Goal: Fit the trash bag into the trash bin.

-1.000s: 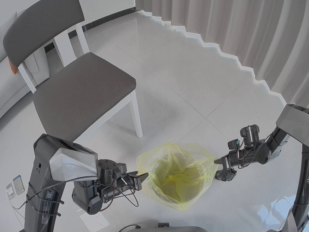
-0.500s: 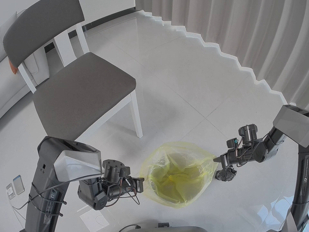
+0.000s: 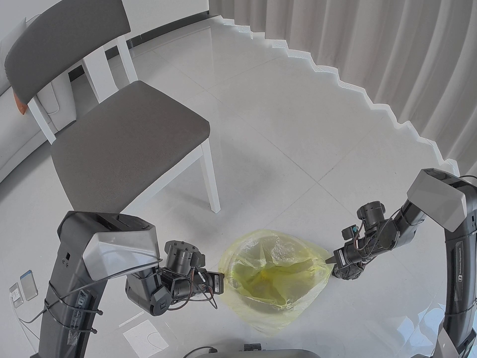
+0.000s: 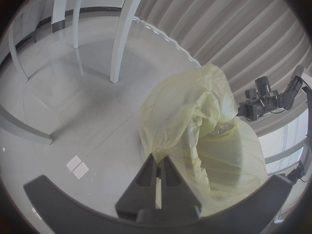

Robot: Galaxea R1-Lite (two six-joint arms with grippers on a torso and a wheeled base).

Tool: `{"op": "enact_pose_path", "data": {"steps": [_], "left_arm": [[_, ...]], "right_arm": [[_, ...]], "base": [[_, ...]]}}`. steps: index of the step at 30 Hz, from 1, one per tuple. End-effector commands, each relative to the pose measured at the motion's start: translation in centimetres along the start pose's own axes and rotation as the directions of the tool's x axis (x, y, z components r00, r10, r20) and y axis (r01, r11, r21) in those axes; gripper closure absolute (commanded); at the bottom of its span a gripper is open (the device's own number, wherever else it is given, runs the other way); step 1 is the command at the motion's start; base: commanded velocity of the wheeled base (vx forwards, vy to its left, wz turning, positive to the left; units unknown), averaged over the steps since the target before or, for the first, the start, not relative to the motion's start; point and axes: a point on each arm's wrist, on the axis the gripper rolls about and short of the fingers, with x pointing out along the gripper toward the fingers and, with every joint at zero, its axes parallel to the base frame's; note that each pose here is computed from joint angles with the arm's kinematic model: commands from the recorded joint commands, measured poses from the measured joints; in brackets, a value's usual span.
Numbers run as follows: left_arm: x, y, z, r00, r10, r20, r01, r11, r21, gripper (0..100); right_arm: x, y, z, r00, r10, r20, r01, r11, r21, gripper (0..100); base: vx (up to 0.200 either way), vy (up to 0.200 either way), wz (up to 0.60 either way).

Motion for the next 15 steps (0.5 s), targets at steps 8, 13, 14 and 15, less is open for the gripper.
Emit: {"op": "enact_pose_path", "data": {"steps": [8, 13, 14, 15], "left_arm": [[-0.1, 0.5, 1.1, 0.996, 0.034, -0.082, -0.028, 0.997, 0.069, 100], [0.2, 0.6, 1.6, 0.995, 0.041, -0.095, -0.032, 0.995, 0.099, 100], [0.2, 0.6, 1.7, 0.995, 0.040, -0.089, -0.031, 0.994, 0.101, 100], [0.3, 0.6, 1.7, 0.996, 0.040, -0.083, -0.031, 0.994, 0.102, 100]], "right_arm": [[0.5, -0.3, 0.9, 0.999, -0.005, -0.034, 0.005, 1.000, -0.007, 100], [0.4, -0.4, 0.9, 0.999, -0.008, -0.038, 0.008, 1.000, -0.008, 100], [0.4, -0.4, 0.9, 0.999, -0.010, -0.038, 0.010, 1.000, -0.013, 100], [0.3, -0.6, 0.8, 0.999, -0.012, -0.038, 0.012, 1.000, -0.020, 100]], "base": [[0.000, 0.000, 0.00], [0.000, 0.000, 0.00], [0.000, 0.000, 0.00], [0.000, 0.000, 0.00]]}}
